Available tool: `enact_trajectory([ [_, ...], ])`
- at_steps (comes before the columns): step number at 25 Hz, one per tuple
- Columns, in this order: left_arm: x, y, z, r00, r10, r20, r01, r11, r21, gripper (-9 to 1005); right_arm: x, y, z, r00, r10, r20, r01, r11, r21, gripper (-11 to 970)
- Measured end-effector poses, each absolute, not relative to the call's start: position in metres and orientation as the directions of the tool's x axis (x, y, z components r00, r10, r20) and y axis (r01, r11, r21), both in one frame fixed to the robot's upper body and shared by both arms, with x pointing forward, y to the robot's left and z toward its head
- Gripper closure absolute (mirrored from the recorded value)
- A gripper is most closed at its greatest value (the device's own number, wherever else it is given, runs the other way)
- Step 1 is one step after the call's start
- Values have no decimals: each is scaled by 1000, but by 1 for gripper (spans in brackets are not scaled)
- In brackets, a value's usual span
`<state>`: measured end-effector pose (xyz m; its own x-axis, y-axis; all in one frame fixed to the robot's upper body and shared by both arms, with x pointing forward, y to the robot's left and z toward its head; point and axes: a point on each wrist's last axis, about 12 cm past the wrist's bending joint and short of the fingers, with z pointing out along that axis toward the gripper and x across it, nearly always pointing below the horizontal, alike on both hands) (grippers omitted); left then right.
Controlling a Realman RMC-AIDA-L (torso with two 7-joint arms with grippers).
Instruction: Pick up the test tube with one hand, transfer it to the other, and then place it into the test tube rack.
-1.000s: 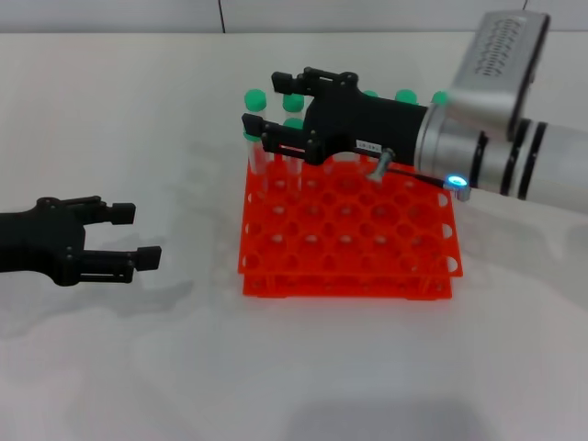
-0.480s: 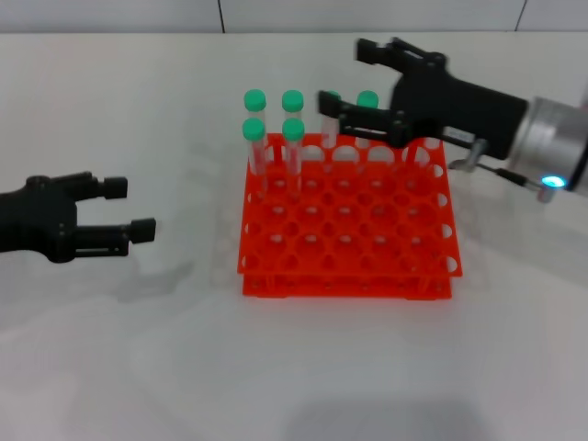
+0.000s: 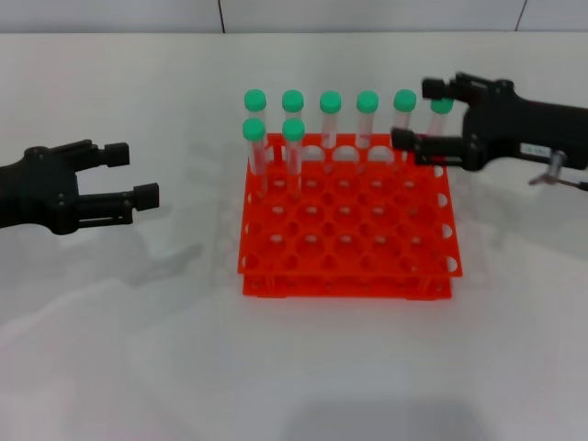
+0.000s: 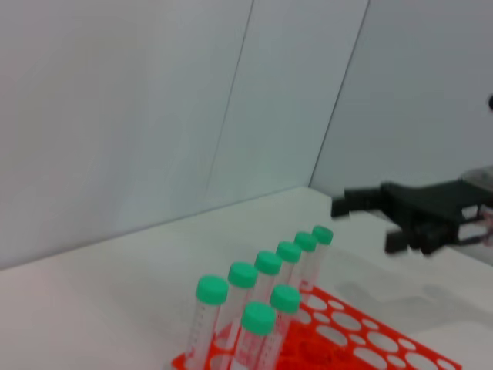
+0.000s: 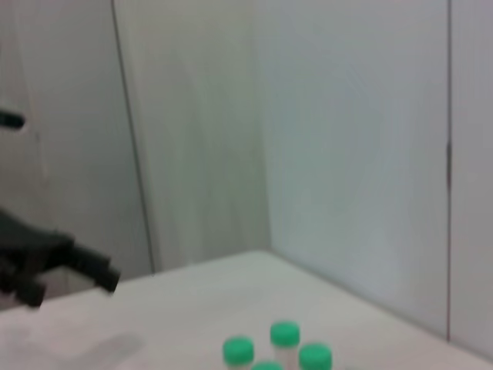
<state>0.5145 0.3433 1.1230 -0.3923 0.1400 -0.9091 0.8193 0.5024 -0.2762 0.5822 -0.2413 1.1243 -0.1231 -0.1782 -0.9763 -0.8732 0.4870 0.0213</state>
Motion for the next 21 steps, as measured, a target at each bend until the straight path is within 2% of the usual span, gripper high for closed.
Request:
enact_trajectory([
  [7, 516, 342, 1125, -372, 122, -920, 823, 502, -266, 120, 577, -256, 1123, -153, -232, -960, -889, 457, 31, 85],
  [21, 523, 337, 1123, -364, 106, -925, 835, 477, -274, 120, 576, -255, 1120, -153, -271, -950, -897, 441, 19, 85],
])
